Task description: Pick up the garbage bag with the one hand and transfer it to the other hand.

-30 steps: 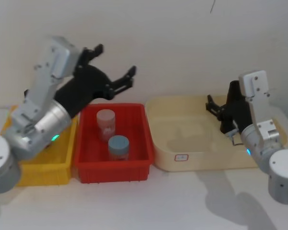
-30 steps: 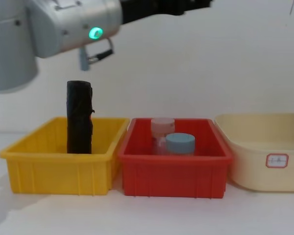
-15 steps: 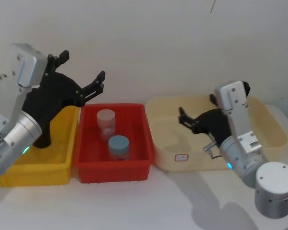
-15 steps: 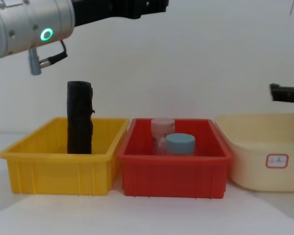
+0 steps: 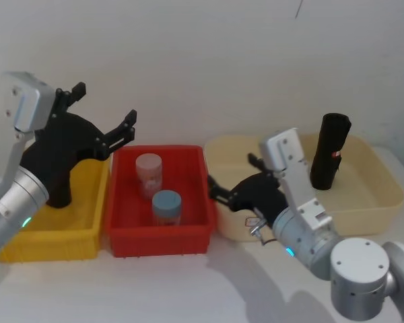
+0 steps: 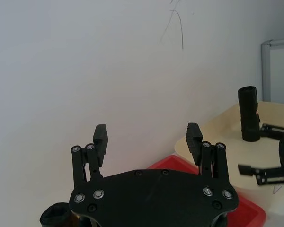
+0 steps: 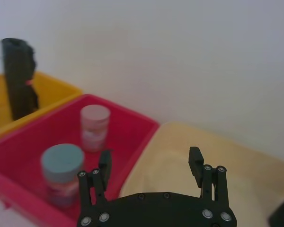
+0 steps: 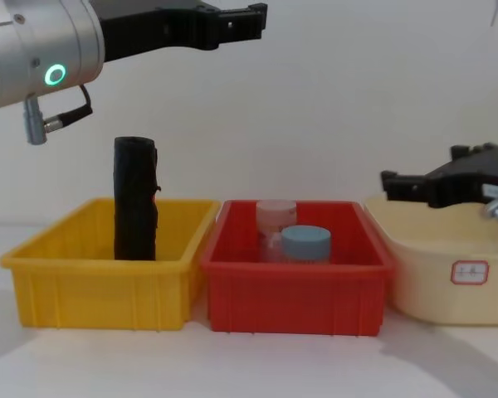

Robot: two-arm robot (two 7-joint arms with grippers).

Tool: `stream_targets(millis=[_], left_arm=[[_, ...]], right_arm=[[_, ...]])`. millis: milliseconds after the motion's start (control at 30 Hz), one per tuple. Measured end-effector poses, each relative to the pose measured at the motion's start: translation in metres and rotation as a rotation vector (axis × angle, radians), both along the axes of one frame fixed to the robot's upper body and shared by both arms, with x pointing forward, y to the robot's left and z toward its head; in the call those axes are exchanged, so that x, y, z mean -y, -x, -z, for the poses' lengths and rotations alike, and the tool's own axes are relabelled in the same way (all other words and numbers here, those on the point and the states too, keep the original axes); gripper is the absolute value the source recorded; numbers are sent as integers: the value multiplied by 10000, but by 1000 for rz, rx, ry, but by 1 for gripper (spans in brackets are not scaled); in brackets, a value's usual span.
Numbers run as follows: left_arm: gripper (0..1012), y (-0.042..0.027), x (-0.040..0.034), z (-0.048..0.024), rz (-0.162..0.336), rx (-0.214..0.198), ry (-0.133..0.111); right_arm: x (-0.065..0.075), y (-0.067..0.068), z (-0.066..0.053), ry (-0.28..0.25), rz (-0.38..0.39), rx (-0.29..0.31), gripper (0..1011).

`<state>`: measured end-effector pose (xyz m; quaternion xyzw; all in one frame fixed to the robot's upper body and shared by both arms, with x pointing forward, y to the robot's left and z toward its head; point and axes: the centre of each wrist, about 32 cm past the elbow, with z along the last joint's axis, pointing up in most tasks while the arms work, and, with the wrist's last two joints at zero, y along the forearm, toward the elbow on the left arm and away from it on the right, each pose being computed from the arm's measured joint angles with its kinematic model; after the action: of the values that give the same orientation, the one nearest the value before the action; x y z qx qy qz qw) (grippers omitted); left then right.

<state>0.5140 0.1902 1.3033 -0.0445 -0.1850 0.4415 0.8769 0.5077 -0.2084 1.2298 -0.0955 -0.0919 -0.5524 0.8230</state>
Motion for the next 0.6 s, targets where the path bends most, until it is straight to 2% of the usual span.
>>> stream_targets(millis=[333,600], left_arm=[[1000,20,-19,14,-7,-9,0],[1001,29,-28,21,-9,-12,0]], right_arm=[[-156,-6,43,-24,-91,-78,1000],[-253,-27,52,-64,-163,-152,1000]])
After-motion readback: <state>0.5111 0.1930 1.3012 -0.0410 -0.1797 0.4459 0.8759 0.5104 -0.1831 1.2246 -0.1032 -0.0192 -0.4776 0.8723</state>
